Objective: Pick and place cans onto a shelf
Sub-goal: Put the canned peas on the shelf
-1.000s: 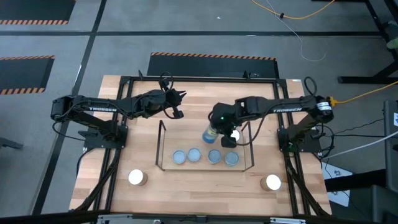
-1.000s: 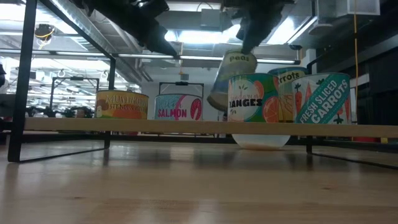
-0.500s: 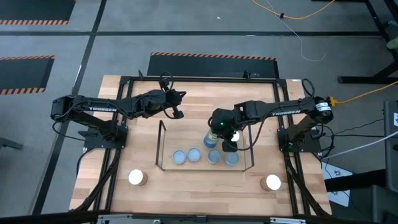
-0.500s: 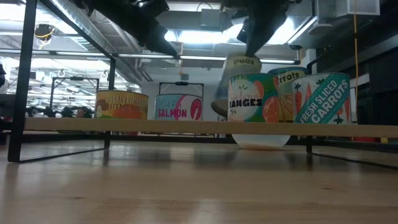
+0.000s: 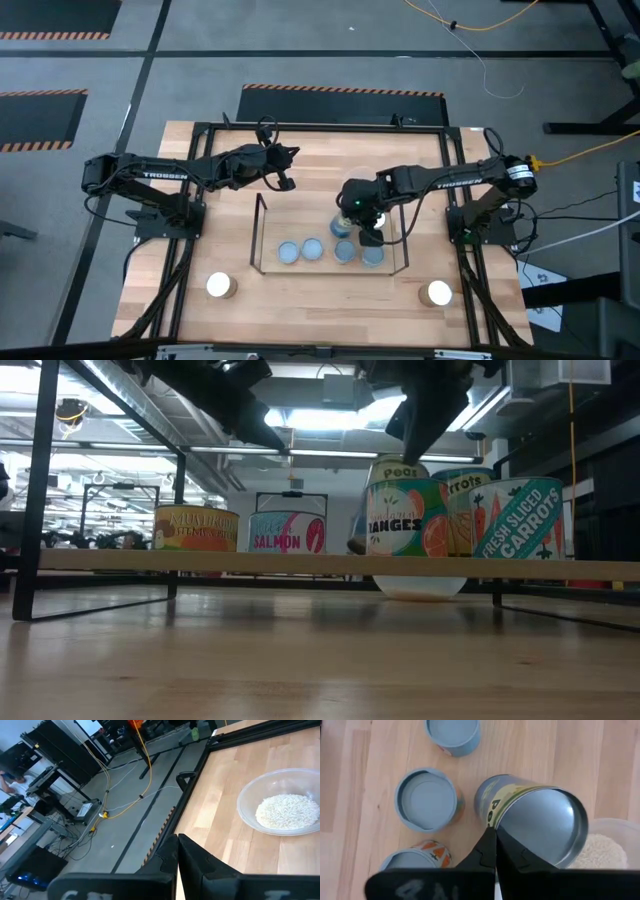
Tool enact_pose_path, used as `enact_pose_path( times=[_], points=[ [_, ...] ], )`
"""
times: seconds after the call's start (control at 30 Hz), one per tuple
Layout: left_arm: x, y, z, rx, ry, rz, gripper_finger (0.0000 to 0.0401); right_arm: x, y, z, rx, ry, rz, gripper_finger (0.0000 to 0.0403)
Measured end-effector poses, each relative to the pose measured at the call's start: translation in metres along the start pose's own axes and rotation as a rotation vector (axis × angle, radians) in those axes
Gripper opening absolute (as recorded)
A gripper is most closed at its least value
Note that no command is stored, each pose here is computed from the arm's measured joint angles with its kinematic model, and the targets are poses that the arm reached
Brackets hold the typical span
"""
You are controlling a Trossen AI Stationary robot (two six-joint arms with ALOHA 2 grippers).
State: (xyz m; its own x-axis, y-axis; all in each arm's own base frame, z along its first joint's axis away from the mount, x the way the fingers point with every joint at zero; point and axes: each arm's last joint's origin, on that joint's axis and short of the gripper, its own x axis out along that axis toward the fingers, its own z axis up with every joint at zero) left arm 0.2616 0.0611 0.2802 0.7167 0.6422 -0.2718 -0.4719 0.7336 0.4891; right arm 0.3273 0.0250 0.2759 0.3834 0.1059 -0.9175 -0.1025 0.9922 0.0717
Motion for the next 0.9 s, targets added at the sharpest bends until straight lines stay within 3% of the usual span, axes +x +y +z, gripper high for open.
enact_pose_path(
  times=[0.53, 0.9],
  points=[
    [0.0, 0.0, 0.0, 0.003, 0.0, 0.0, 0.0003, 0.0051, -0.0004, -0.0013, -0.006, -0.01, 0.0, 0.0001],
    [0.0, 0.0, 0.0, 0.003, 0.0, 0.001, 0.0003, 0.0065, -0.0005, -0.0015, -0.002, -0.005, 0.002, 0.0023]
  ],
)
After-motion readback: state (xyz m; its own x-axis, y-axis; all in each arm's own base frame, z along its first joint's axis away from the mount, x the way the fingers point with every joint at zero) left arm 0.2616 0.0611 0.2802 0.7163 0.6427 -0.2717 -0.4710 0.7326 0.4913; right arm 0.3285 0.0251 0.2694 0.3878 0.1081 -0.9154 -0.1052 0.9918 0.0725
